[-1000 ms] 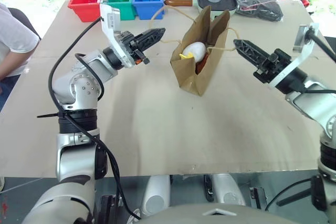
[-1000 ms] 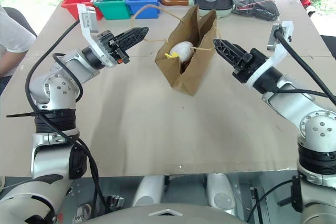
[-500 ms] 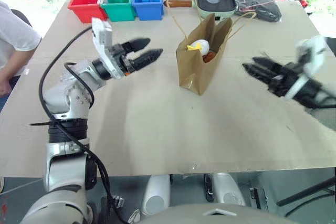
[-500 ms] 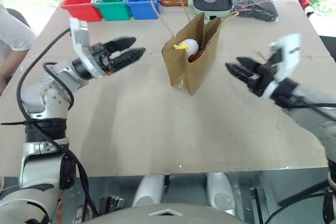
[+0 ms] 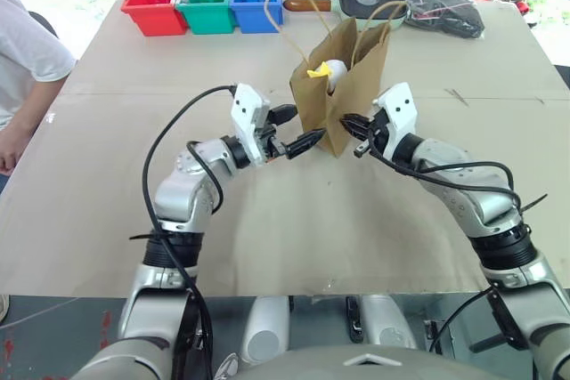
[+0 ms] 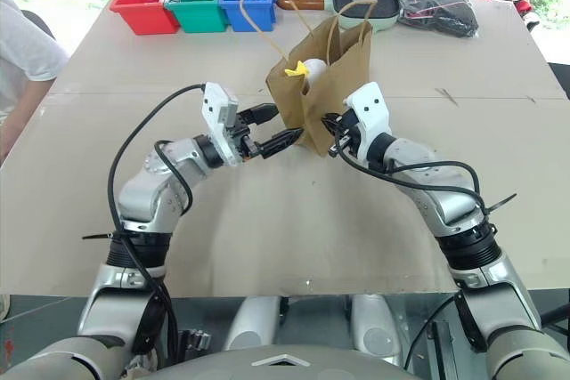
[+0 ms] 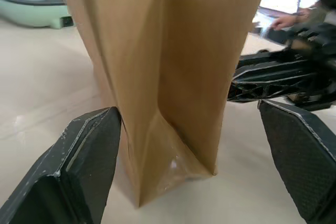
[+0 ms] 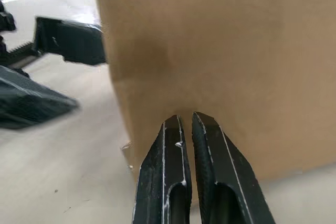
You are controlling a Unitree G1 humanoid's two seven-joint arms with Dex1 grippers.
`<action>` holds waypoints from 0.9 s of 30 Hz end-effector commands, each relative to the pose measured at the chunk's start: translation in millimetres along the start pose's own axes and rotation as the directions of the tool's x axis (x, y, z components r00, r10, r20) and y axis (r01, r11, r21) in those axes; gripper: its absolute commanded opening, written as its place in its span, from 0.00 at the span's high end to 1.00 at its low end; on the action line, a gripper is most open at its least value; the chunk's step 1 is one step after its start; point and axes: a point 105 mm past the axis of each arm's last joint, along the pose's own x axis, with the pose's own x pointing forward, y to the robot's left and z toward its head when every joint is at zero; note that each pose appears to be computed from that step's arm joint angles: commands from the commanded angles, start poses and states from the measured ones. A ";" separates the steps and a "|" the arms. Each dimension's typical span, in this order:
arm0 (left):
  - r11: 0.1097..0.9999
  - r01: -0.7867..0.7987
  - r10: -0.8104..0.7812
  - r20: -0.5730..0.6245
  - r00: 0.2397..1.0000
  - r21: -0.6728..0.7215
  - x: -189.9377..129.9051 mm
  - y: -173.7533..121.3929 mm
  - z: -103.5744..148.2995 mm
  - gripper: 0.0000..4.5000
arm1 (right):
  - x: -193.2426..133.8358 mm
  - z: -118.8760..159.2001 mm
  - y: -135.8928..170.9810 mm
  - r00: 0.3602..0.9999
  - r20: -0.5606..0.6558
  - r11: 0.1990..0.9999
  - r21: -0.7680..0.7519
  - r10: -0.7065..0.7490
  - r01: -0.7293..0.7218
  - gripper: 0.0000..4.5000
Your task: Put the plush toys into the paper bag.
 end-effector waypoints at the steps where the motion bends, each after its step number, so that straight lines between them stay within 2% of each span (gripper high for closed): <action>1: 0.996 -0.048 0.043 0.061 0.997 0.082 5.3 -4.8 16.2 0.00 | -4.7 17.3 5.0 0.998 0.065 0.999 -0.039 0.023 -0.020 0.98; 7: 0.991 -0.112 0.106 0.090 0.990 0.076 25.8 -21.5 10.0 0.00 | -29.8 27.4 -1.5 0.997 0.076 0.997 -0.080 0.003 0.003 0.98; 10: 0.985 -0.157 0.150 0.086 0.985 0.075 36.8 -22.9 1.0 0.00 | -47.1 33.2 -5.6 0.997 0.074 0.992 -0.116 -0.031 0.040 0.98; 14: 0.974 -0.216 0.205 0.125 0.971 0.076 48.6 -17.7 1.8 0.00 | -70.1 47.1 -9.1 0.990 0.104 0.975 -0.190 -0.098 0.117 0.98; 17: 0.977 -0.200 0.187 0.148 0.971 0.072 54.9 -17.3 -0.8 0.16 | -93.6 52.6 -6.7 0.987 0.118 0.972 -0.193 -0.110 0.131 0.82; 18: 0.978 -0.196 0.183 0.152 0.971 0.076 55.6 -17.1 -1.6 0.26 | -97.5 53.5 -6.9 0.985 0.122 0.971 -0.193 -0.122 0.144 0.71; 19: 0.977 -0.195 0.181 0.155 0.971 0.081 55.5 -15.6 -1.9 0.41 | -98.3 54.2 -6.9 0.984 0.123 0.970 -0.192 -0.129 0.151 0.55; 20: 0.979 -0.180 0.164 0.162 0.973 0.091 56.0 -15.5 -1.7 0.44 | -102.7 52.9 -7.1 0.982 0.121 0.967 -0.193 -0.146 0.167 0.51; 21: 0.980 -0.171 0.152 0.168 0.974 0.101 56.0 -13.8 -1.2 0.56 | -105.5 51.6 -6.9 0.980 0.116 0.963 -0.199 -0.159 0.180 0.39; 22: 0.983 -0.153 0.134 0.173 0.976 0.105 56.4 -12.4 -0.6 0.62 | -107.9 51.2 -8.5 0.976 0.117 0.955 -0.212 -0.185 0.206 0.33; 25: 0.984 -0.114 0.086 0.196 0.977 0.134 55.4 -4.5 4.4 0.91 | -114.8 50.7 -12.7 0.960 0.123 0.925 -0.263 -0.251 0.275 0.03; 26: 0.987 -0.098 0.070 0.208 0.976 0.130 54.4 -2.1 6.9 1.00 | -116.8 49.1 -10.6 0.961 0.119 0.922 -0.274 -0.250 0.274 0.00; 27: 0.988 -0.086 0.056 0.218 0.974 0.130 53.2 0.3 9.1 1.00 | -118.2 47.9 -8.7 0.962 0.116 0.921 -0.281 -0.247 0.270 0.00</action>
